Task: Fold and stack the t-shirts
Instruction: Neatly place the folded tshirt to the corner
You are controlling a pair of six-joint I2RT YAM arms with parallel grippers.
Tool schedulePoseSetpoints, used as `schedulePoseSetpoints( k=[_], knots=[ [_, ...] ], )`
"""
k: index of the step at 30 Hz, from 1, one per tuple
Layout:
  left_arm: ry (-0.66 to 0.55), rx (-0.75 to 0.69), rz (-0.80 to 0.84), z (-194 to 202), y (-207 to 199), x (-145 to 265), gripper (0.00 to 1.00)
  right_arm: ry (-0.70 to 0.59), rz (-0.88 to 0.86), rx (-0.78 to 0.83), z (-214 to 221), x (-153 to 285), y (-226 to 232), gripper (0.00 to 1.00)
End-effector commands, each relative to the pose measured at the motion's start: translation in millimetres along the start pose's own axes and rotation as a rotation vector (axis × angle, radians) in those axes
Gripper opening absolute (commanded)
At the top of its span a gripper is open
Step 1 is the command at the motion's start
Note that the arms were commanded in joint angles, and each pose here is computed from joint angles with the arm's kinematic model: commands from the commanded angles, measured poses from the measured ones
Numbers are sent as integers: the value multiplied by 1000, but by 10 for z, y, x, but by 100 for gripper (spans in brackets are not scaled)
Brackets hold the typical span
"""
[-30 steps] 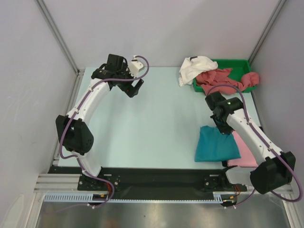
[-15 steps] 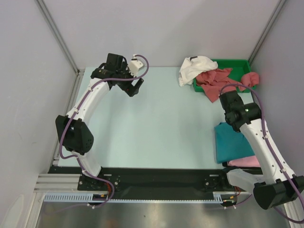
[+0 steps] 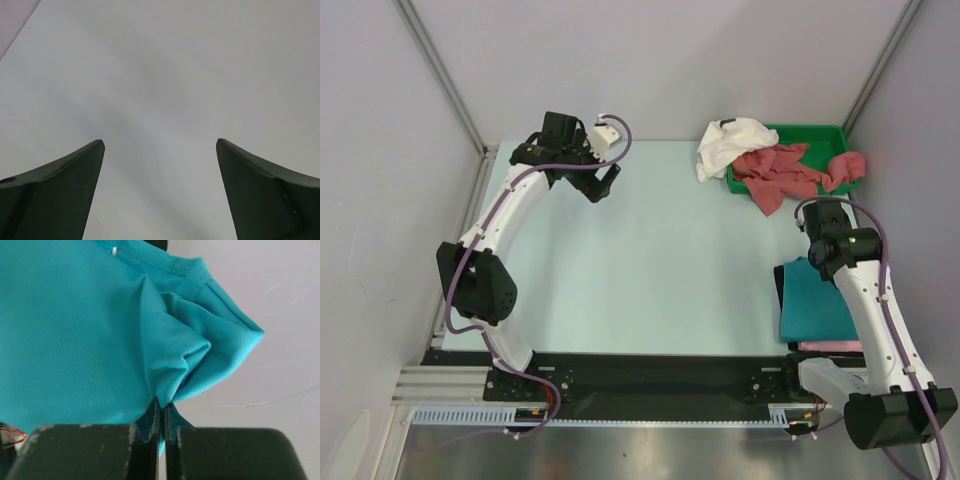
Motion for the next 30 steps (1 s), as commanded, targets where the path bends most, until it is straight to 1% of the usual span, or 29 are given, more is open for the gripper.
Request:
schedulePoseSetpoints(
  k=[1,3,4,9,14,17,21,30],
  knots=[
    [-66,-23,-21,-193,104,101,100,52,15,132,75,-179,-82,0],
    [-69,-23,-17,-206,94,98,100,73,44,169,55,-300,-123,0],
    [-72,-22,-18,-217,97,104,100,93,45,160,94,-364,-138,0],
    [-84,-18,-9,-258,86,138,100,126,25,228,133,-694,-19,0],
    [-84,-20,-13,-260,108,153,100,145,39,224,195,-848,-44,0],
    [-82,-17,-15,-257,123,153,100,156,38,248,204,-911,-23,0],
    [-74,-13,-12,-231,127,127,100,179,77,221,248,-1004,-108,0],
    [-55,4,-9,-149,167,81,100,198,101,219,213,-1185,-182,0]
  ],
)
Point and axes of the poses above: each gripper's point midway between its finger pads, its own x axis back along the fingers, its own y axis along the line the jaws close on, z = x × y, the point moved 1 cm from there along x, back along the fingers, and after that the axes turned 4 degrees about x, right-handed, at the moved point
